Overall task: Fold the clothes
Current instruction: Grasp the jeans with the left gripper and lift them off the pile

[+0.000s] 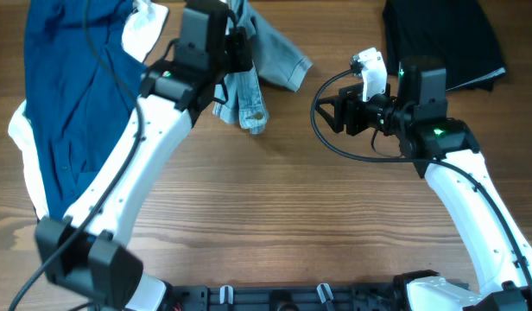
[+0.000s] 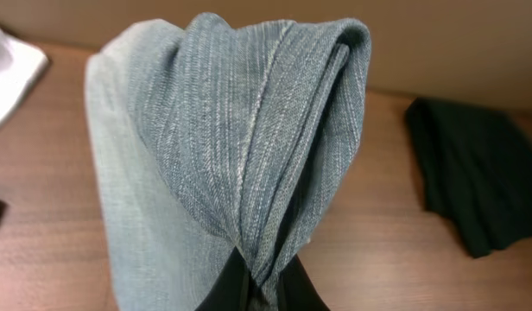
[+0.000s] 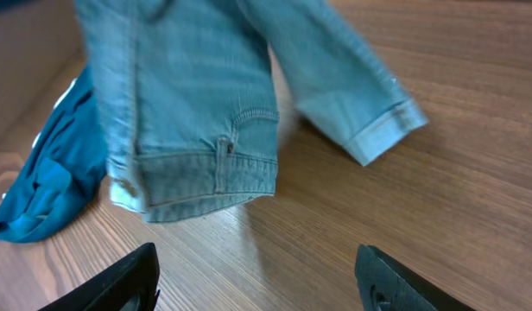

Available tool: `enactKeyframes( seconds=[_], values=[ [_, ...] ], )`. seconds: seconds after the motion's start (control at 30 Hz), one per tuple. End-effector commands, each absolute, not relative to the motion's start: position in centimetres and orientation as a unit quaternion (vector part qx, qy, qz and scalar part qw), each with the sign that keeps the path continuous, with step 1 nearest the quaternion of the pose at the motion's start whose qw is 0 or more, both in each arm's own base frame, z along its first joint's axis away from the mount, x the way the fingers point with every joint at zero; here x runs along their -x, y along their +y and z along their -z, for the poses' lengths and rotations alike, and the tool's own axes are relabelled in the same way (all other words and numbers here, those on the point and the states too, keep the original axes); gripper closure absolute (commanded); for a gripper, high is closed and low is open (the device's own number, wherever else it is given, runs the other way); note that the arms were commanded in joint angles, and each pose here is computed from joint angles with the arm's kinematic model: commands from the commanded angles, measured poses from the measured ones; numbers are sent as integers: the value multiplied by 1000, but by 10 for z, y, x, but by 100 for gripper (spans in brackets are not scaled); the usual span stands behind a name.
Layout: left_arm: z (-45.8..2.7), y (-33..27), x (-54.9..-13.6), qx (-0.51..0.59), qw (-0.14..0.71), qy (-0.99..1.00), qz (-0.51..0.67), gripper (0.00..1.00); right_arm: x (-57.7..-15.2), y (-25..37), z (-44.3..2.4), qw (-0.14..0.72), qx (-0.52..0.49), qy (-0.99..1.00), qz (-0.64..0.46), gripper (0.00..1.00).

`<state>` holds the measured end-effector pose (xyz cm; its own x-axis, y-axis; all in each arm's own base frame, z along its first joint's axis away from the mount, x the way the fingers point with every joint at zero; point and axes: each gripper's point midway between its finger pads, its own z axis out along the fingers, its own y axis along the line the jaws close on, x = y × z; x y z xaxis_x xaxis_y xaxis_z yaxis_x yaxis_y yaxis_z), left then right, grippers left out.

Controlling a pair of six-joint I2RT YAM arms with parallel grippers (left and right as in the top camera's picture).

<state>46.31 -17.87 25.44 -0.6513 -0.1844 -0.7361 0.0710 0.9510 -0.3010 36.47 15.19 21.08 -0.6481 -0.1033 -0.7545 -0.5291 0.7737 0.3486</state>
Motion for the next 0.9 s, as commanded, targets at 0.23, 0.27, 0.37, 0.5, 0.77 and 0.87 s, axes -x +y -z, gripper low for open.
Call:
enactKeyframes(
  seconds=[0.23,0.27,0.37,0.5,0.77,0.87],
  values=[
    [-257,-140,-451,56,387,912,127,0,-376,150,-194,365,175,876,-261,21],
    [-257,-129,-445,64,378,916,120,0,-377,152,-187,356,176,879,-263,21],
    [-240,-104,-419,79,321,939,92,1,-383,163,-162,332,182,886,-267,21],
    [-200,-100,-401,65,246,964,71,8,-391,173,-148,328,190,885,-272,21],
    [-110,-156,-441,16,199,972,125,17,-395,169,-148,336,187,885,-262,21],
    [-70,-169,-454,11,188,974,125,19,-397,168,-149,339,185,885,-258,20]
  ],
)
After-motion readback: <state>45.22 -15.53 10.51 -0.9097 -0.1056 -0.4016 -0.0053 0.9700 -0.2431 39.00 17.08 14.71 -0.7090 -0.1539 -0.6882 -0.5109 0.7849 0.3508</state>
